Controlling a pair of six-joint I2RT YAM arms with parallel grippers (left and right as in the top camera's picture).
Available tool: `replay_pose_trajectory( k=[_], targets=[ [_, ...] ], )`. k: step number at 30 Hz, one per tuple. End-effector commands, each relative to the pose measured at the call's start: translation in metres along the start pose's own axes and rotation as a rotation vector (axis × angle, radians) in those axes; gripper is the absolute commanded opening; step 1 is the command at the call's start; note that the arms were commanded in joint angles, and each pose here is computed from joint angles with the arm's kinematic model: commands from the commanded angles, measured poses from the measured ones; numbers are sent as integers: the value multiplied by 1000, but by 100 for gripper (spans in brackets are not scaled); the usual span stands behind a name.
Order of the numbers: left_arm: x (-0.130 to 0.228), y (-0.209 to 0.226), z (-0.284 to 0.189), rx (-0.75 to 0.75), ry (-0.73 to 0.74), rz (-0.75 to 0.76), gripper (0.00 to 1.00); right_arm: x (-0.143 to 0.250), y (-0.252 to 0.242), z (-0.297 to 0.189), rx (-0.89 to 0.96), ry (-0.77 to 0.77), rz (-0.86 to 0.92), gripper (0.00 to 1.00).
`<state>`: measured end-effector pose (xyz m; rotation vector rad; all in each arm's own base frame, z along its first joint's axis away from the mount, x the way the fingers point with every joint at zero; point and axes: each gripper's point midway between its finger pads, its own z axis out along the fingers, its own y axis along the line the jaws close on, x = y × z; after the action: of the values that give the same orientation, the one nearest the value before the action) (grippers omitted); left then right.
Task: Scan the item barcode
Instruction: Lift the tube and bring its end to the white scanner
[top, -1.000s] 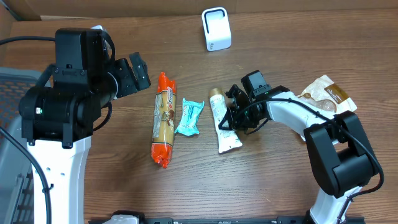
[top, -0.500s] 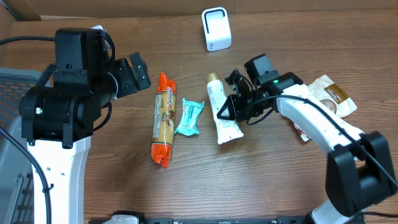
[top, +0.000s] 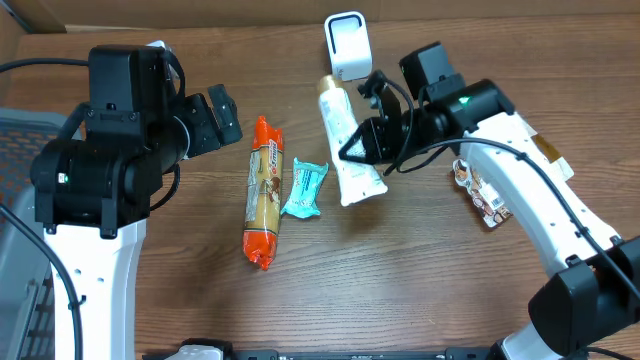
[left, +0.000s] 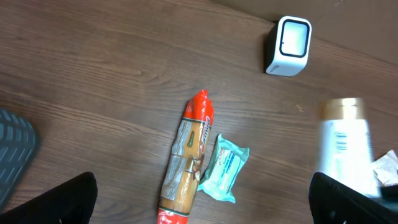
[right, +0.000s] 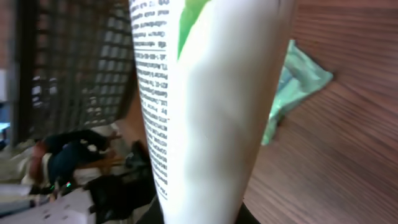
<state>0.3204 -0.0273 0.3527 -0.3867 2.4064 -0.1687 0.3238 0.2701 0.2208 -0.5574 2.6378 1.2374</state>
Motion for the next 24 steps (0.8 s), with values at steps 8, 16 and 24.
replay_pose_trajectory(
  k=[8,16,24],
  targets=[
    [-5,0,-4,-1,-18,-10,100,3,42,-77,-254,-81,-192,4],
    [-5,0,-4,-1,-18,-10,100,31,41,-83,-277,-21,-257,4],
    [-5,0,-4,-1,-18,-10,100,33,39,-83,-270,-14,-276,4]
  ],
)
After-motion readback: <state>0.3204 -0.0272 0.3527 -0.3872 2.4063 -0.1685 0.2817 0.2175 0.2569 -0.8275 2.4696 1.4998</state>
